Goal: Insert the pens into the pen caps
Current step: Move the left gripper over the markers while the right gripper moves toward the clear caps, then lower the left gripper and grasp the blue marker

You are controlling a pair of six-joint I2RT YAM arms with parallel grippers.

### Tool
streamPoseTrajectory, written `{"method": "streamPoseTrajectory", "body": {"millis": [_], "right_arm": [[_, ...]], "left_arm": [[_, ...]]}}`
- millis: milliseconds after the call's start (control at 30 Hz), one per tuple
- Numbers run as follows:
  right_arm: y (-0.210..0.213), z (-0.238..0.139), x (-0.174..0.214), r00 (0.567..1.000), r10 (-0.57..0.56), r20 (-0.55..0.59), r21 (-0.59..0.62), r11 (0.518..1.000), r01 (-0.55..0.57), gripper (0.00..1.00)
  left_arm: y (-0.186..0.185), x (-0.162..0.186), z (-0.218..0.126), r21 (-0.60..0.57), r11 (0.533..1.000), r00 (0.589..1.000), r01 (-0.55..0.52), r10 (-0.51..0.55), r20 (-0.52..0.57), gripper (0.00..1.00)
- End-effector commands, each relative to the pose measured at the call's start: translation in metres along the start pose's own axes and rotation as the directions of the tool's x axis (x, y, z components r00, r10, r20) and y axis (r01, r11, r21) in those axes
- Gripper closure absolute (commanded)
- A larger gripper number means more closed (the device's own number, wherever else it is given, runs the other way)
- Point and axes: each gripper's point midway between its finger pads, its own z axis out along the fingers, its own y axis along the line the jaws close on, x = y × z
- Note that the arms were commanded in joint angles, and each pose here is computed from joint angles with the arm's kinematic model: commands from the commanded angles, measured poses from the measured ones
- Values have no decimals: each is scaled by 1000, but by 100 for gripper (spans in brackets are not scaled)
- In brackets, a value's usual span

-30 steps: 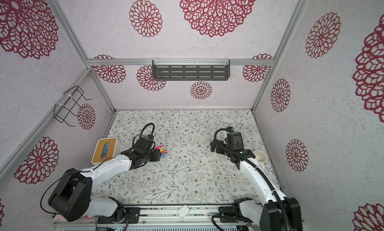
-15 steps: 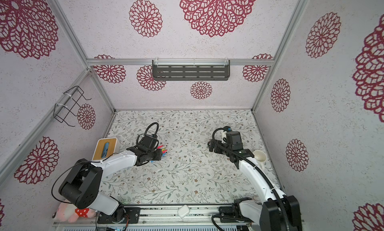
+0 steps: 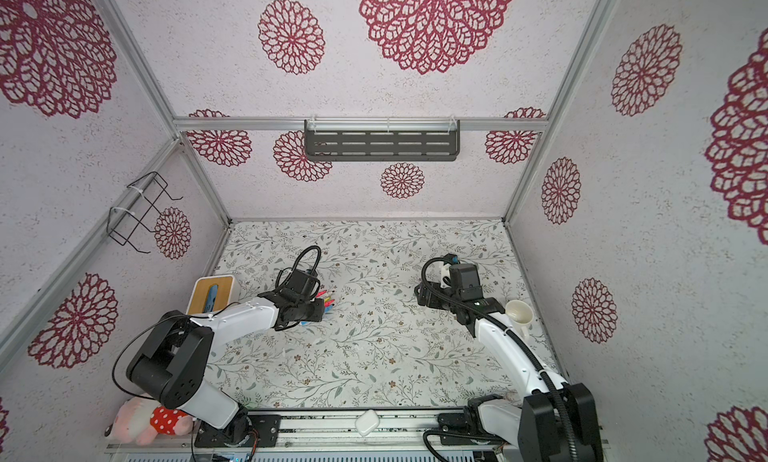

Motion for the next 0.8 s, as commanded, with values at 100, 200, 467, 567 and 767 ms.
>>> {"method": "streamPoseTrajectory", "body": {"millis": [100, 200, 467, 567, 767], "right_arm": [[3, 3, -1, 1000, -18, 15, -15, 1000, 19, 17], [2, 5, 1, 1000, -13, 12, -14, 1000, 13, 17], [3, 9, -1, 1000, -6, 15, -18, 1000, 7, 18], [3, 10, -2, 1000, -3, 17, -20, 1000, 3, 18], [3, 10, -1, 1000, 0, 20, -16, 1000, 0, 18]], "left_arm": [[-3, 0, 7, -8, 1000, 999, -26, 26, -31, 63], [-4, 4, 11, -8, 999, 998, -31, 31, -52, 66], [-16, 21, 15, -27, 995, 990, -95, 92, -109, 69], [-26, 28, 15, -15, 993, 985, -117, 115, -125, 70], [-32, 41, 18, -46, 986, 975, -162, 153, -161, 69]]}}
